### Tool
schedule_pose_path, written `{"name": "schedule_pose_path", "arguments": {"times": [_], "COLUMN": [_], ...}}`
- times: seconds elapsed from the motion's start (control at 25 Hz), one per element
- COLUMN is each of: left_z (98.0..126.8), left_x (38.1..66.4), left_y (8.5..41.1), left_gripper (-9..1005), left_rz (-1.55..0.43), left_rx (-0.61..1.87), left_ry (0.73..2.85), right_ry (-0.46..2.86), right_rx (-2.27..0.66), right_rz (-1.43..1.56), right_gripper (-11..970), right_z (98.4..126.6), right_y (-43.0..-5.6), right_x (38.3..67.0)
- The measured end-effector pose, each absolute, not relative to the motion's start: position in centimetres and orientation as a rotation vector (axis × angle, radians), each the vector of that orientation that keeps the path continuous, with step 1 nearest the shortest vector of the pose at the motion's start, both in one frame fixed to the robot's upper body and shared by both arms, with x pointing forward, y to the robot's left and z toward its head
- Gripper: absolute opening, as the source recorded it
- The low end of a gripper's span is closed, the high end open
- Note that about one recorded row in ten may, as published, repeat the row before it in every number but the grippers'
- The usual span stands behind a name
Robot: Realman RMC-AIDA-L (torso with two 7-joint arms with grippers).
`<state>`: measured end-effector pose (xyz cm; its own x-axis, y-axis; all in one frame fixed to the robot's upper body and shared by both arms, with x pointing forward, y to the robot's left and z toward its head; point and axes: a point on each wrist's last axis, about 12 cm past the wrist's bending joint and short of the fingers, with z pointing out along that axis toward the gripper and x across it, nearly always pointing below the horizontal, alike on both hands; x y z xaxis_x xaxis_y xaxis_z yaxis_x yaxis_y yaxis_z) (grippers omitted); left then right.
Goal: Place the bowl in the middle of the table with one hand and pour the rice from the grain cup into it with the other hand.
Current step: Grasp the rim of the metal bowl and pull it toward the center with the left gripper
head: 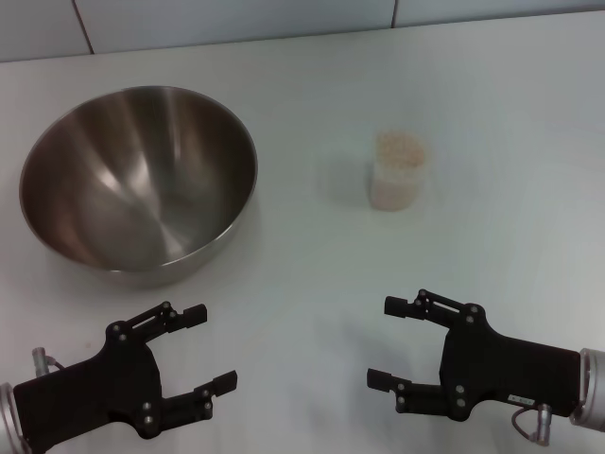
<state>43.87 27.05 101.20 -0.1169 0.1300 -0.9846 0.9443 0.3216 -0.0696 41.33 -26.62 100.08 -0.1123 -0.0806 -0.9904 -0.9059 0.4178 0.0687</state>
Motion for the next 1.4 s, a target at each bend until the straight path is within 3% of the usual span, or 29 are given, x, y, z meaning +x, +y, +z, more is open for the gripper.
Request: {"name": "schedule_pose_path", "arguments": {"times": [0.4, 0.56, 0.72, 0.88, 0.96, 1.12, 1.24, 1.28, 1.4], "left_z": [101.7, 105.2, 107.6, 110.2, 112.0, 113.2, 113.4, 113.6, 113.4], "left_x": [43.8, 43.9, 45.7, 49.2, 51.7, 54.3, 55.0, 57.4, 58.0], "left_y": [27.0, 28.2, 30.4, 33.5, 34.3, 33.7, 33.4, 32.9, 32.6], "left_gripper": [811, 812, 812, 812, 812, 811, 809, 807, 801], "left_rz": [-0.983, -1.033, -1.005, -0.888, -0.802, -0.638, -0.598, -0.502, -0.487], "left_rx": [1.011, 0.869, 0.703, 0.532, 0.471, 0.448, 0.444, 0.437, 0.443], "left_ry": [1.484, 1.265, 1.253, 1.43, 1.625, 1.863, 1.922, 2.097, 2.145], "right_ry": [1.525, 1.522, 1.519, 1.518, 1.517, 1.512, 1.507, 1.506, 1.505], "right_rx": [-0.907, -0.906, -0.909, -0.908, -0.906, -0.906, -0.908, -0.908, -0.907], "right_rz": [0.897, 0.896, 0.9, 0.901, 0.901, 0.902, 0.904, 0.904, 0.905], "right_gripper": [831, 831, 831, 830, 830, 830, 830, 830, 830], "right_z": [100.1, 100.1, 100.1, 100.1, 100.2, 100.2, 100.3, 100.3, 100.3], "right_y": [-26.7, -26.7, -26.6, -26.6, -26.6, -26.6, -26.5, -26.5, -26.5], "right_x": [41.3, 41.3, 41.3, 41.3, 41.3, 41.4, 41.5, 41.5, 41.5]}}
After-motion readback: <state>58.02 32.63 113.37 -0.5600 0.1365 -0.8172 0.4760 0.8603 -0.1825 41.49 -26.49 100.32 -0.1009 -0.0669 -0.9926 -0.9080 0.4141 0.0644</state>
